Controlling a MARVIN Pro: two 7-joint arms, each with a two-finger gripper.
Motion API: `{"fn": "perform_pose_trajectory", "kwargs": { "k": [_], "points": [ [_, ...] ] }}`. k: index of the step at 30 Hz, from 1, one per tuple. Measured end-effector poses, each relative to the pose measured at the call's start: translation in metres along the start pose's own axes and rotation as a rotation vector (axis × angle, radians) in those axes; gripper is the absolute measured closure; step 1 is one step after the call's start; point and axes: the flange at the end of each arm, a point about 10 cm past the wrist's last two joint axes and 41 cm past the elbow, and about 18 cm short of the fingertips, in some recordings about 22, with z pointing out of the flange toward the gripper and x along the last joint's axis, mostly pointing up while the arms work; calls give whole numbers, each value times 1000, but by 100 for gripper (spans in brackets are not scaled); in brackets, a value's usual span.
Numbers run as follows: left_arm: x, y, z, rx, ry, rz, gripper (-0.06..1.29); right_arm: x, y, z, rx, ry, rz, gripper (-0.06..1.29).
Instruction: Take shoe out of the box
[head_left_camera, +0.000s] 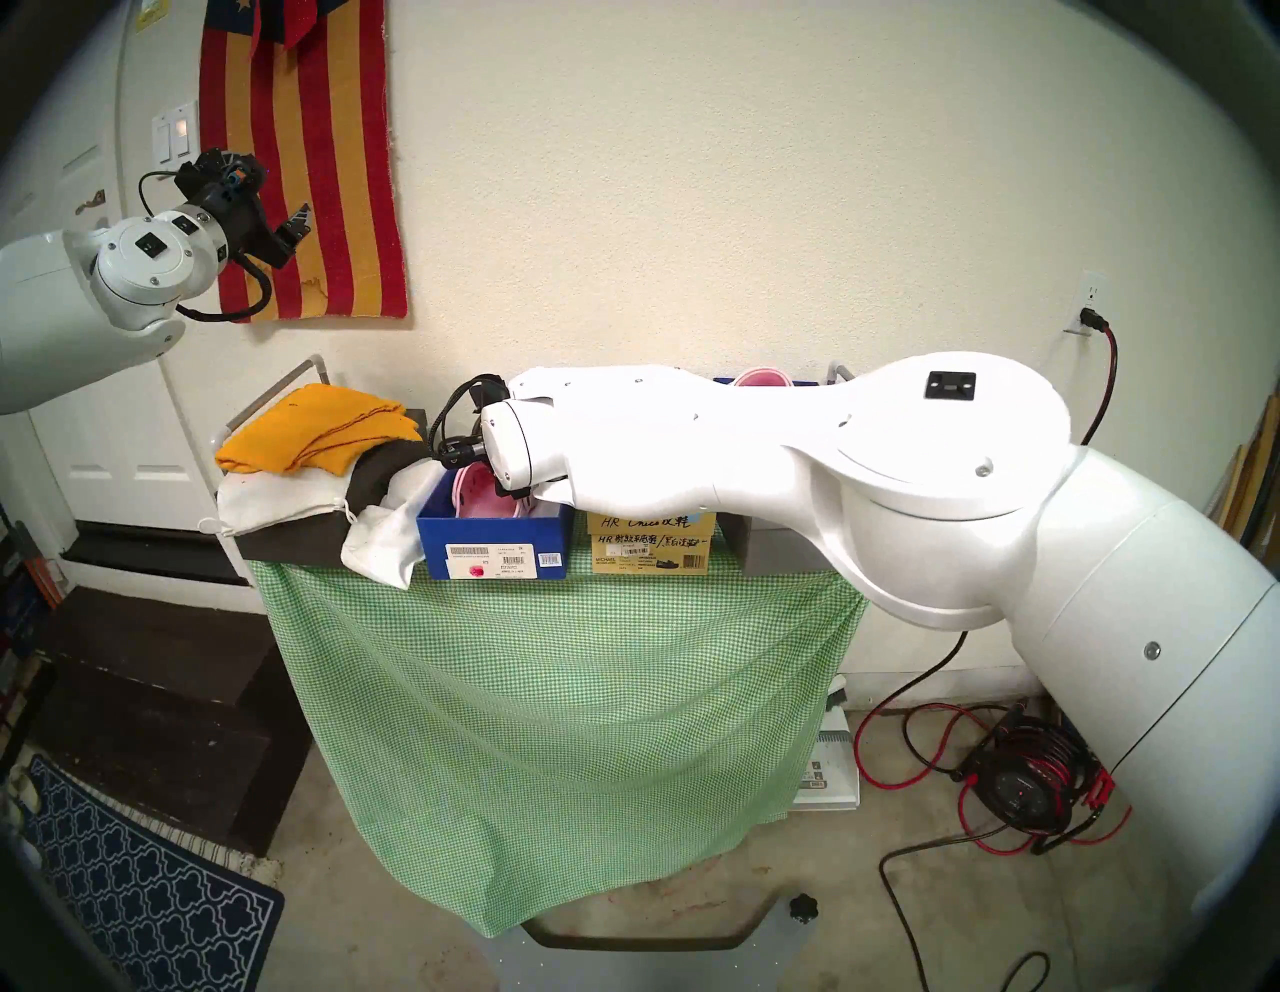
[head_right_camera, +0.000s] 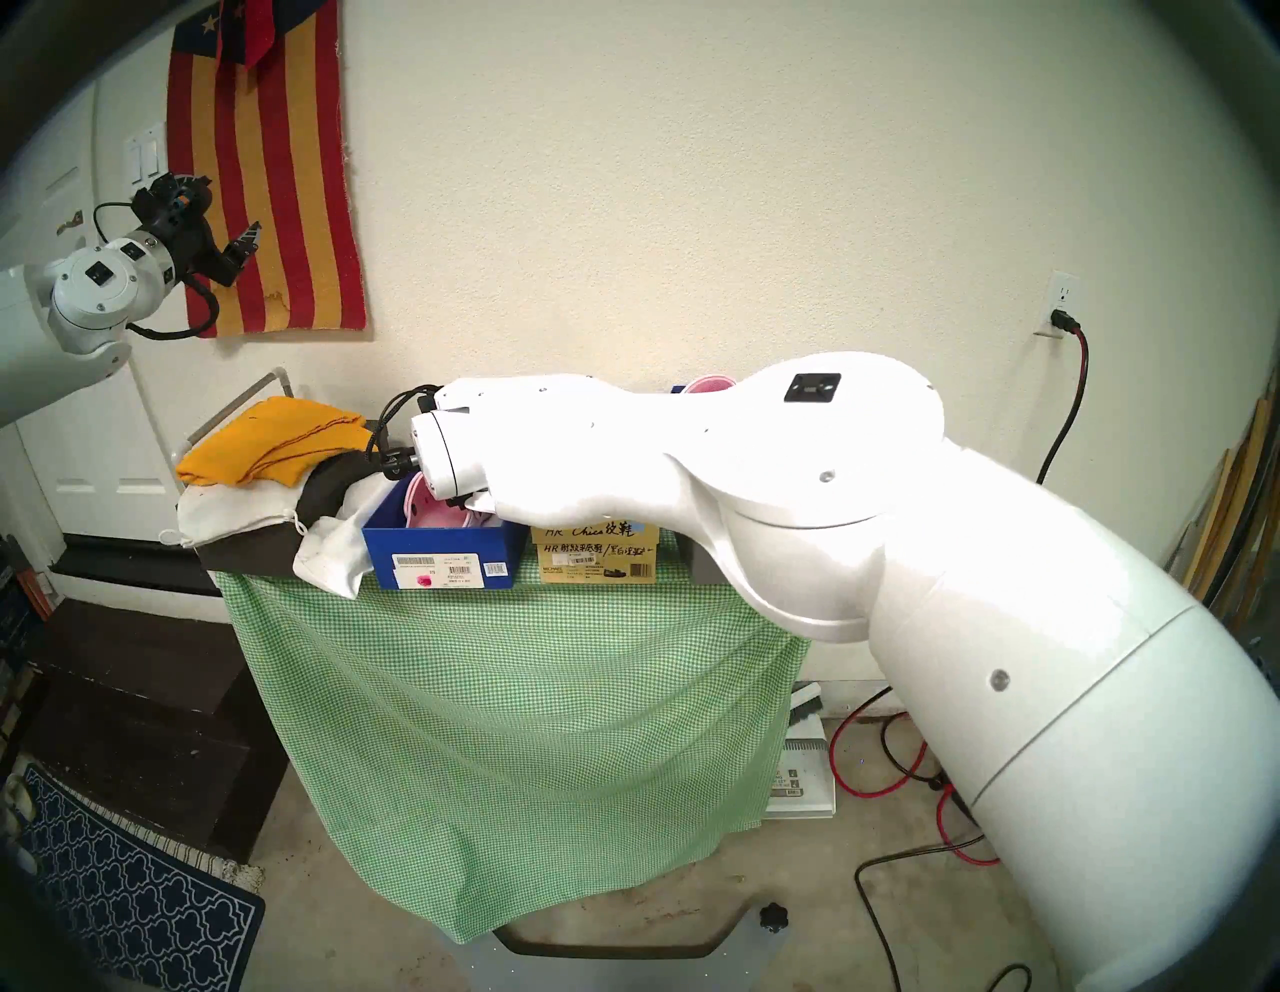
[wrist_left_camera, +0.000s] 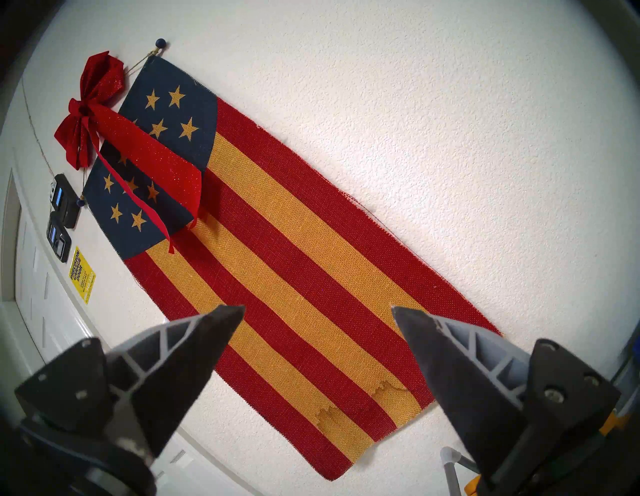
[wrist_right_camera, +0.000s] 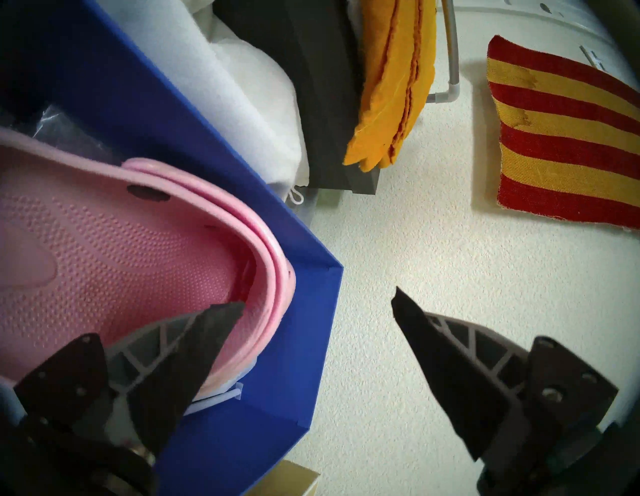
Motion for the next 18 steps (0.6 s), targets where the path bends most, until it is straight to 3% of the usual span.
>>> {"fn": "perform_pose_trajectory", "kwargs": {
  "k": [18],
  "points": [
    [0, 0, 0, 0, 0, 0, 3, 0, -7, 20, 27, 37, 46, 1]
  ]
}}
